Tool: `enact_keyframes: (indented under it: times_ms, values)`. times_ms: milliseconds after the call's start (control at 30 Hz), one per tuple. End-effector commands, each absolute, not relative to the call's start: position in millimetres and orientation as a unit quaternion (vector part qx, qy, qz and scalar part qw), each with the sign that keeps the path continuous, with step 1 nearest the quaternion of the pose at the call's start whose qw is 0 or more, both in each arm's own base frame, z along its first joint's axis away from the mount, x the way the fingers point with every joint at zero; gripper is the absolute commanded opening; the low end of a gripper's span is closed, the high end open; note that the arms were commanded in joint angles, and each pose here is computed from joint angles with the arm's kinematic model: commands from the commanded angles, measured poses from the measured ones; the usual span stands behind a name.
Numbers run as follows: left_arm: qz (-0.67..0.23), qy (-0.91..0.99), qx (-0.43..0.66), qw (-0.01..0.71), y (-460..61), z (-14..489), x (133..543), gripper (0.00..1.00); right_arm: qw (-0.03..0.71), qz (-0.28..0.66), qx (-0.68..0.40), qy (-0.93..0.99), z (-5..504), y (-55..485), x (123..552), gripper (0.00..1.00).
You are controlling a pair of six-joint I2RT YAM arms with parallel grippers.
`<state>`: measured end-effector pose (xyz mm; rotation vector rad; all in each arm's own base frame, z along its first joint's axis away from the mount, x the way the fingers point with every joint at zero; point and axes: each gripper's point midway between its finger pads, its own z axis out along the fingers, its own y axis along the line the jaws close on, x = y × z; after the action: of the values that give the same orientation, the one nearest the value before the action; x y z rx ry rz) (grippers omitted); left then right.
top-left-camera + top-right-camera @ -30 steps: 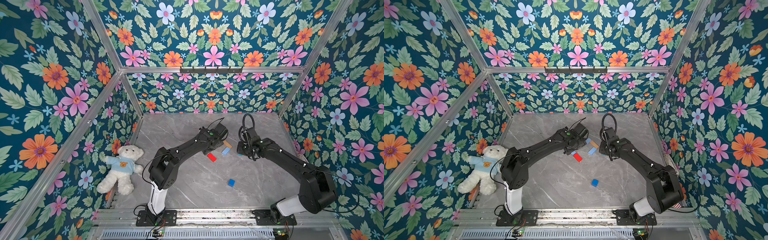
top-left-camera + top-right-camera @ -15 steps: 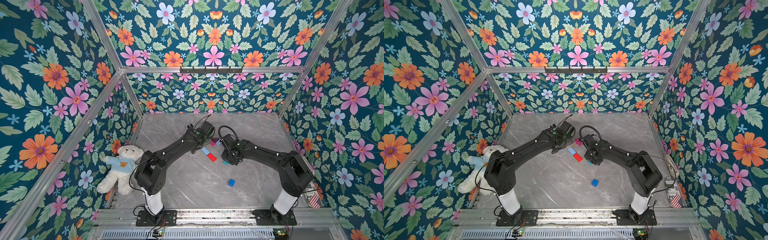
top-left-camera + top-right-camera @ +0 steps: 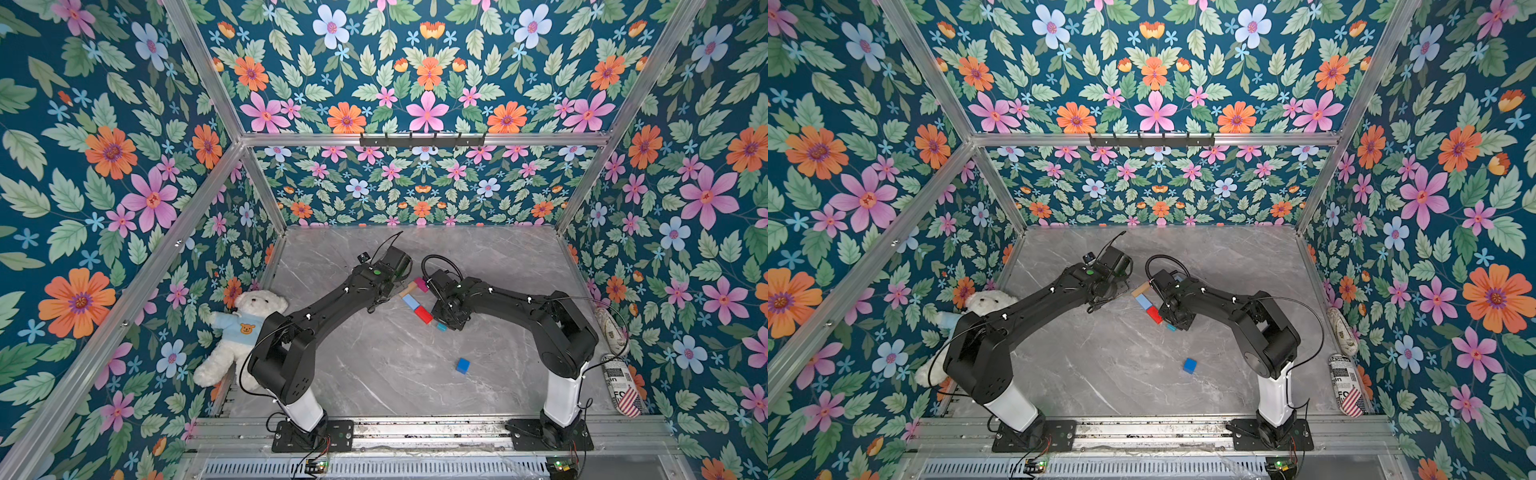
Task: Assemble a heart with building blocks
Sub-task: Assemble the building block at the center of the board.
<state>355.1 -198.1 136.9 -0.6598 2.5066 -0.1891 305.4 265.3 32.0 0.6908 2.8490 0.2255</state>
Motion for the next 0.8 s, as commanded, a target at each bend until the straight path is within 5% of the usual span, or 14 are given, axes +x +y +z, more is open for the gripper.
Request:
enact_keyframes:
  times_ms: [0,767]
  values:
    - [-0.073,0.929,-0.238,0.273,-197.7,139.7,359.1,0.9,0.101,0.066,0.245,0.962,30.0,264.1,307.9,0.0]
    - [-0.079,0.93,-0.239,0.267,-189.0,132.4,367.9,0.9,0.09,0.048,0.25,0.963,16.7,272.3,317.0,0.0]
